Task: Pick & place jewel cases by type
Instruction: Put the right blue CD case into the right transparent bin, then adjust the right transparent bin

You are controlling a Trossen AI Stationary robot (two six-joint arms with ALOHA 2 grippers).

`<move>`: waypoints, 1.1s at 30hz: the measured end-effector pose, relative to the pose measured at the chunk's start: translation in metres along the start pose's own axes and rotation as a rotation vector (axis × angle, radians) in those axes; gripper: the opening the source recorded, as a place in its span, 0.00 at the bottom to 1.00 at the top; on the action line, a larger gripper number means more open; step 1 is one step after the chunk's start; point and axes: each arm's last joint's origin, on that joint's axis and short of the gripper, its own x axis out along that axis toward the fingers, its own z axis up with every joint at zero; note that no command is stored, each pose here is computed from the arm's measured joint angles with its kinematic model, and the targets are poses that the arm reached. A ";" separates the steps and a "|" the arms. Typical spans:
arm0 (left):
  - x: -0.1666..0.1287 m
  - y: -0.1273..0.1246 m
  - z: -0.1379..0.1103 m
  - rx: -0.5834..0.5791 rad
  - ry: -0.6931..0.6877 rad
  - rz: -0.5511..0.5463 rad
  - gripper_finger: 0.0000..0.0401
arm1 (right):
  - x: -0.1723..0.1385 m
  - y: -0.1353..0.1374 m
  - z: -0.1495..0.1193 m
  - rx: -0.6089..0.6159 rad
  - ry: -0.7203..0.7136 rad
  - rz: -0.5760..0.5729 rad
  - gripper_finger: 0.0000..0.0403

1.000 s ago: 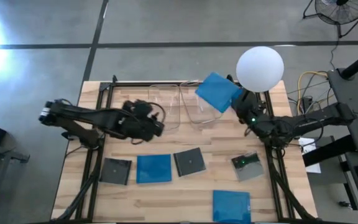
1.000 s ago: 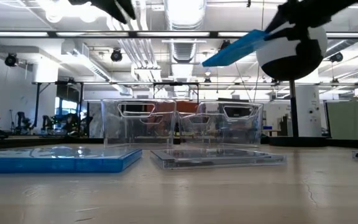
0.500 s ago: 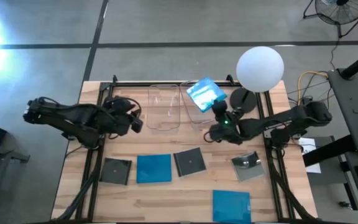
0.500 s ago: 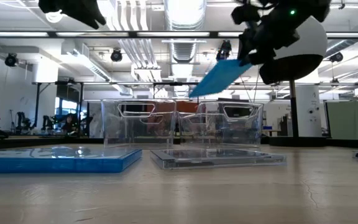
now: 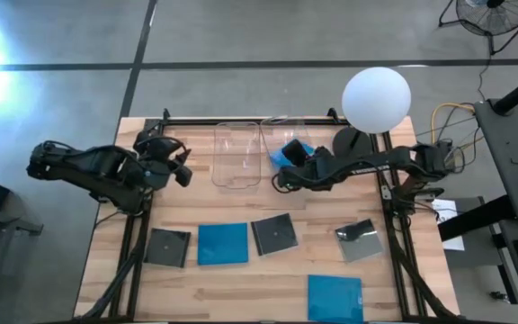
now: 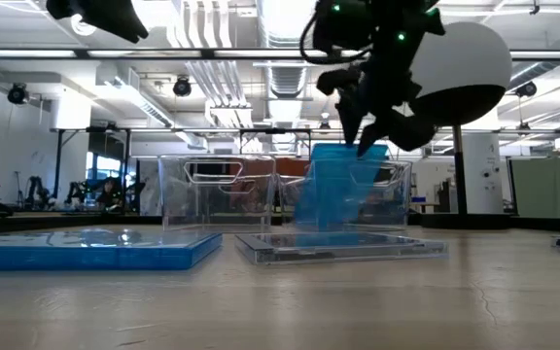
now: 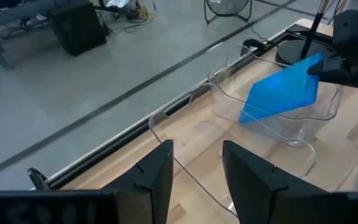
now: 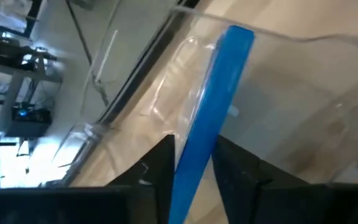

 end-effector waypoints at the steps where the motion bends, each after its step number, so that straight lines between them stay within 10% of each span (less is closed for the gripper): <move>1: 0.000 0.000 0.000 0.002 -0.002 0.002 0.30 | 0.000 0.003 0.000 -0.004 0.002 0.002 0.30; 6: 0.000 0.000 0.000 0.003 0.014 -0.018 0.30 | 0.000 0.020 0.008 -0.223 0.067 -0.027 0.43; 15: 0.005 -0.002 -0.010 0.030 0.060 -0.036 0.30 | -0.023 0.006 0.007 -0.962 0.725 -0.182 0.58; 18: 0.008 -0.005 -0.015 0.060 0.130 -0.096 0.30 | -0.057 0.002 -0.004 -1.163 0.812 -0.010 0.58; 28: 0.023 -0.019 -0.039 0.103 0.299 -0.259 0.30 | -0.113 -0.006 -0.008 -1.242 0.674 0.177 0.55; 33: 0.030 -0.023 -0.059 -0.040 0.399 -0.244 0.30 | -0.141 -0.015 -0.006 -1.571 0.616 0.307 0.54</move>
